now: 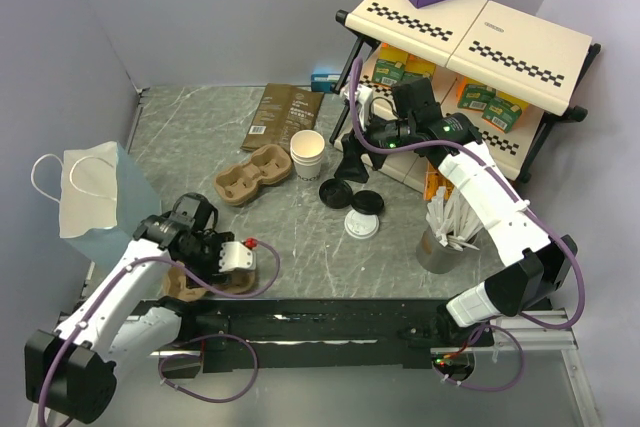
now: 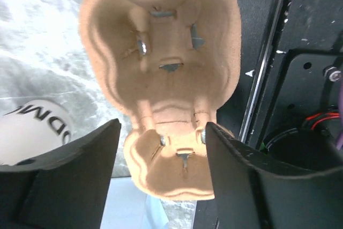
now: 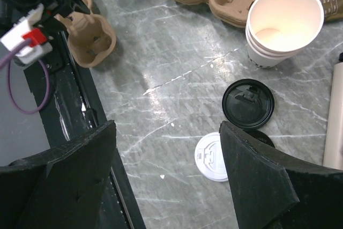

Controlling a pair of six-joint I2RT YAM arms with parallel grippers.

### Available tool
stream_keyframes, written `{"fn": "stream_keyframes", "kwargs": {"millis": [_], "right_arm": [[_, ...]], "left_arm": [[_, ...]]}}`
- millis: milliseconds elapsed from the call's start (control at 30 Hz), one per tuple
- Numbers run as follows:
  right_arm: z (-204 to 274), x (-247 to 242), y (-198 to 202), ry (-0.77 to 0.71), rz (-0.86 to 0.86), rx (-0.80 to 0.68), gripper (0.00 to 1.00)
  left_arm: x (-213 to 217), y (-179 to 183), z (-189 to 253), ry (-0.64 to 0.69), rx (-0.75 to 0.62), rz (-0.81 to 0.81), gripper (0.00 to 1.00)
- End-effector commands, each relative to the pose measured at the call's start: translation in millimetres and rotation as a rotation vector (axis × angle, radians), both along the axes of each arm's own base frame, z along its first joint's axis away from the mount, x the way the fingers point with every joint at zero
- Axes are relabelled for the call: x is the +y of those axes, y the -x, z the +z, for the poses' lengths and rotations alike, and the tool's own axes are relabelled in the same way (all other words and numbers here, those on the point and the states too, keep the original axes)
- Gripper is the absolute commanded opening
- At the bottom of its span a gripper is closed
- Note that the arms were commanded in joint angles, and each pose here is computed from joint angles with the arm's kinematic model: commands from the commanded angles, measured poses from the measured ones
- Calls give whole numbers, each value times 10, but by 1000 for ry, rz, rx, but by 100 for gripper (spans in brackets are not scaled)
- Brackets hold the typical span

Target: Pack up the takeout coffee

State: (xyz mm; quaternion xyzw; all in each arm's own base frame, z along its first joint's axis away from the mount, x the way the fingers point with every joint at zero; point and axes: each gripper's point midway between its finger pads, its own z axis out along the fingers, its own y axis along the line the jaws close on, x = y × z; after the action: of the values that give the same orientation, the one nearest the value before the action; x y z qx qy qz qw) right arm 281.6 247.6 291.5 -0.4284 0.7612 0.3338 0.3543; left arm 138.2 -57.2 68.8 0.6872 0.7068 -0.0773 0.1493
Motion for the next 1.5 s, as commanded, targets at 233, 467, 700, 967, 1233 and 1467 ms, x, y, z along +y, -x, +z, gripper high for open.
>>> {"fn": "stream_keyframes", "kwargs": {"millis": [233, 467, 700, 967, 1233, 1467], "right_arm": [[81, -30, 55, -15, 6, -16, 84], [86, -12, 34, -28, 3, -12, 84], [38, 54, 5, -57, 4, 18, 84], [21, 117, 12, -78, 20, 66, 84], [-60, 158, 29, -88, 19, 122, 84], [-60, 203, -29, -92, 23, 140, 84]], "left_arm": [[-616, -872, 2042, 474, -395, 306, 74], [750, -1641, 3624, 535, -963, 1133, 89], [1619, -1326, 3871, 365, -1088, 1485, 94], [2293, -1087, 3712, 289, -896, 1795, 88], [2485, -583, 2954, 164, -595, 1958, 84], [2499, -463, 2486, 195, -412, 2007, 73]]}}
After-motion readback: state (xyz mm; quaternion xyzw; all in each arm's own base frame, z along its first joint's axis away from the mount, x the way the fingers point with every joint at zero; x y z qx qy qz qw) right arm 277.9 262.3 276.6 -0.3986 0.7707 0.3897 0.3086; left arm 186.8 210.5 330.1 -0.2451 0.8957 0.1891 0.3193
